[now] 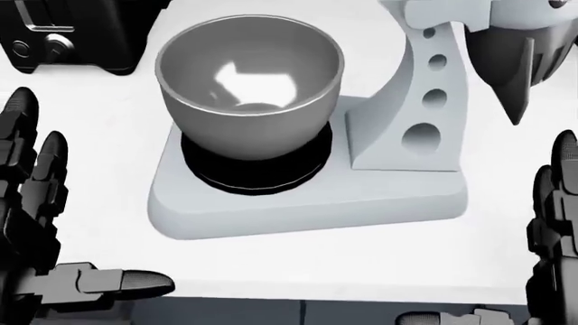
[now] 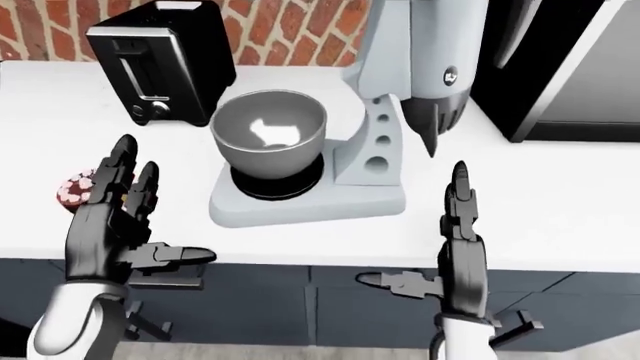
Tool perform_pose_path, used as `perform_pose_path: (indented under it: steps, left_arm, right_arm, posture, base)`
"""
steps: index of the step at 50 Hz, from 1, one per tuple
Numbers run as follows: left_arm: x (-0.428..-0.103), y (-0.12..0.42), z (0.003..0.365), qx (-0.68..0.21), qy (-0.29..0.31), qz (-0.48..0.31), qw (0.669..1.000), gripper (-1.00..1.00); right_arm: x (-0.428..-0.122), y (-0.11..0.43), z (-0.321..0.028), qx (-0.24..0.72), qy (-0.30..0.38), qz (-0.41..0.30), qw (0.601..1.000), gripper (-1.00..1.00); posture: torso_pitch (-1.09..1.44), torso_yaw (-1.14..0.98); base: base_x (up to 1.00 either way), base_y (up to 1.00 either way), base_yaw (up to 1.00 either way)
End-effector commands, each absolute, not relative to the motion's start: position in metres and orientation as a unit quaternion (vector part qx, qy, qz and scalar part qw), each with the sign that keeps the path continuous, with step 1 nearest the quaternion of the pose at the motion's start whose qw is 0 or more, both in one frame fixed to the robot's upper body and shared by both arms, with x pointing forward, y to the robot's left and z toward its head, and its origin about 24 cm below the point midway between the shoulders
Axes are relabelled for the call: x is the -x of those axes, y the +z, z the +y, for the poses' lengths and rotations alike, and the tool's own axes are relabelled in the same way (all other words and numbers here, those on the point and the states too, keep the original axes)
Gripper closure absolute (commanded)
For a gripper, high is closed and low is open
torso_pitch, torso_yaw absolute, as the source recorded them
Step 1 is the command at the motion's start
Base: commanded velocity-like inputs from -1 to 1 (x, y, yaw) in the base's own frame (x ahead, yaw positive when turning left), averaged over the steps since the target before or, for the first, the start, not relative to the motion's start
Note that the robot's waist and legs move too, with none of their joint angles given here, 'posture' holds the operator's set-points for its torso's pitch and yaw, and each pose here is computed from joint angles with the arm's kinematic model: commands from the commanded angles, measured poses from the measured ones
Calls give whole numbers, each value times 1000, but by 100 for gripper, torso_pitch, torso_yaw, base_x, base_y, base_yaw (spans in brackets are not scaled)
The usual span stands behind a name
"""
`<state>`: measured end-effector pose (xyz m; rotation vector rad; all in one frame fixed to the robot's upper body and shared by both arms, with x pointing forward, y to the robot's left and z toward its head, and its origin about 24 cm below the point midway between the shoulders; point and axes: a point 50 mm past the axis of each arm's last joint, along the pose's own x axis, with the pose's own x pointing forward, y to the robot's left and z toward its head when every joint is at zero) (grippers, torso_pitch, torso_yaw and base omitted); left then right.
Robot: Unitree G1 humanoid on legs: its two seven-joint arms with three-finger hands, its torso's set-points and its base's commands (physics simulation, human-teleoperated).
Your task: Place the cake in the stand mixer bowl.
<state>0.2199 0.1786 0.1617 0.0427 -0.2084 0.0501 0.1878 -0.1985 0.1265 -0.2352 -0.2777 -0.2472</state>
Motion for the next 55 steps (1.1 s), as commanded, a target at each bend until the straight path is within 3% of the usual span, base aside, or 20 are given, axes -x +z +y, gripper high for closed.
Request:
perform_pose_path:
  steps: [1,37,55]
  left_arm:
    - [-214,181,180,-29,30,-159,986,-100]
    - [-216,225,224,-33,111,-220,969,-100]
    - [-250,194,272,-79,183,-170,965,-100]
  right_arm:
    - [-186,127,-204,123,-142,-136,973,-100]
    - [-171,126,-215,111,-166,-143,969,-100]
    - [-170,127,-215,111,-163,-148,969,-100]
  posture:
    - [0,0]
    - [0,0]
    - [0,0]
  base:
    - [0,0,0]
    - [0,0,0]
    - [0,0,0]
